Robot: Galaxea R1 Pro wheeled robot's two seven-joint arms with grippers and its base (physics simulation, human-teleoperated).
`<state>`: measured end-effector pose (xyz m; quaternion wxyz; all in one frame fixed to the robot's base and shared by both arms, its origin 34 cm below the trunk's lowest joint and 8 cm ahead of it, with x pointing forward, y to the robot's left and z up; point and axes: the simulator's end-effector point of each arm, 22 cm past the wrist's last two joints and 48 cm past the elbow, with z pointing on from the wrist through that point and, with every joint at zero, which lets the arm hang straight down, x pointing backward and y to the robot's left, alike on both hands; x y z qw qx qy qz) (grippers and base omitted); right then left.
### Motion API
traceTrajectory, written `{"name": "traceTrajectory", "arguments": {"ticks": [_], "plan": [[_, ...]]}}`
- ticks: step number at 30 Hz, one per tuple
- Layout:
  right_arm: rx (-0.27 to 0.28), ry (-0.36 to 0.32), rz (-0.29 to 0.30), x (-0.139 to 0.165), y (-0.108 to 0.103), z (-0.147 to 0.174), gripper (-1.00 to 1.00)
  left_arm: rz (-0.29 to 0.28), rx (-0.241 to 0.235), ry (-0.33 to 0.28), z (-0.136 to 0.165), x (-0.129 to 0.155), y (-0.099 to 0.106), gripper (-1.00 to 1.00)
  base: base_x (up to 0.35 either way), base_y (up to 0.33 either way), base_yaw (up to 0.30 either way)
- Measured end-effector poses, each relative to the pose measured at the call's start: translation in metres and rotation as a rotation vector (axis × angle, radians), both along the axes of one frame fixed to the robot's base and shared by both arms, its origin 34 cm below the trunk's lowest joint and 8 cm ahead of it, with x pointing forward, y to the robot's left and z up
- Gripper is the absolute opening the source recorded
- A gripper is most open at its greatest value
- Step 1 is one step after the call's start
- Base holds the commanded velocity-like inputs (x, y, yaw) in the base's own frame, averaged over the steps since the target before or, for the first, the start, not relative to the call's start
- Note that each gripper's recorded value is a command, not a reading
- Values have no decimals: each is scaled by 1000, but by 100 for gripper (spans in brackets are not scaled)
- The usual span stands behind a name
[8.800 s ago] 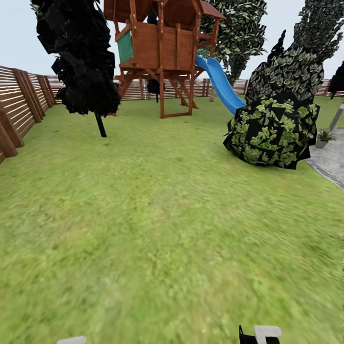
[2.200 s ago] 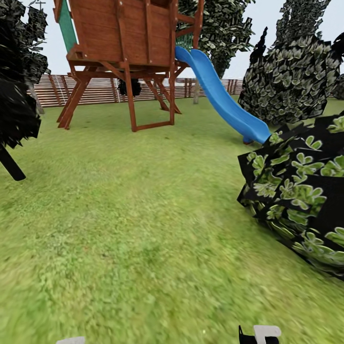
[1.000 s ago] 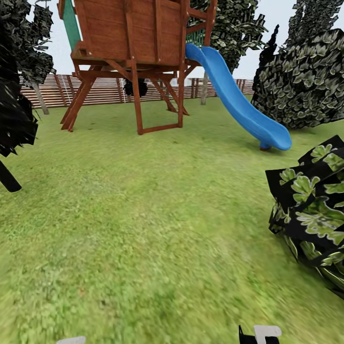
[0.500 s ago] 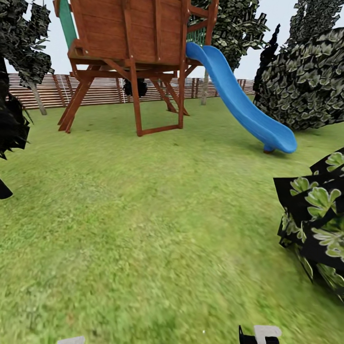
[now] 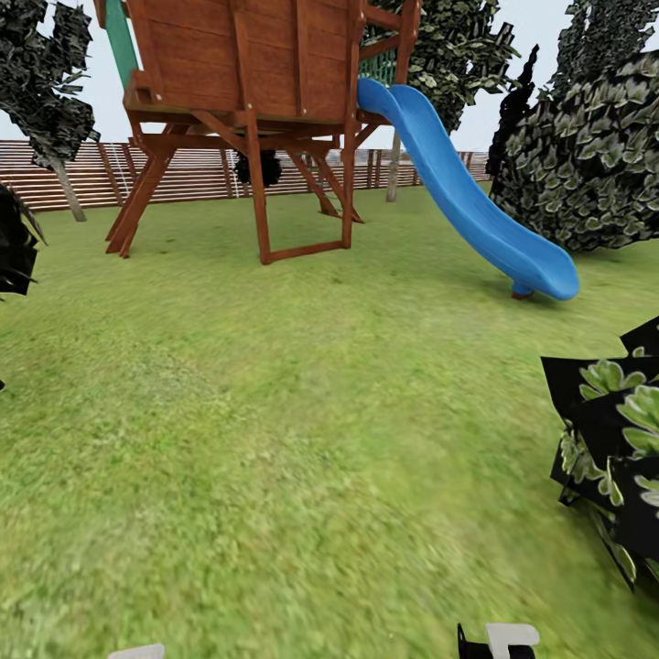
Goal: Pick up the pesticide atomizer in the garden and spray insectifuge to fully cover both potted plants in the garden.
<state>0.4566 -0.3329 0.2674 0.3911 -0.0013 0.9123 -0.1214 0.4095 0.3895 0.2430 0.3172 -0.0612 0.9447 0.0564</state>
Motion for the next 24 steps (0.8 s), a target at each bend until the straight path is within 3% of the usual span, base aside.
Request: {"name": "traceTrajectory", "arguments": {"ticks": [24], "plan": [[0,-1,-1,0,0,0,100,1,1,-1,0,1,0,-100,340,0,0]]}}
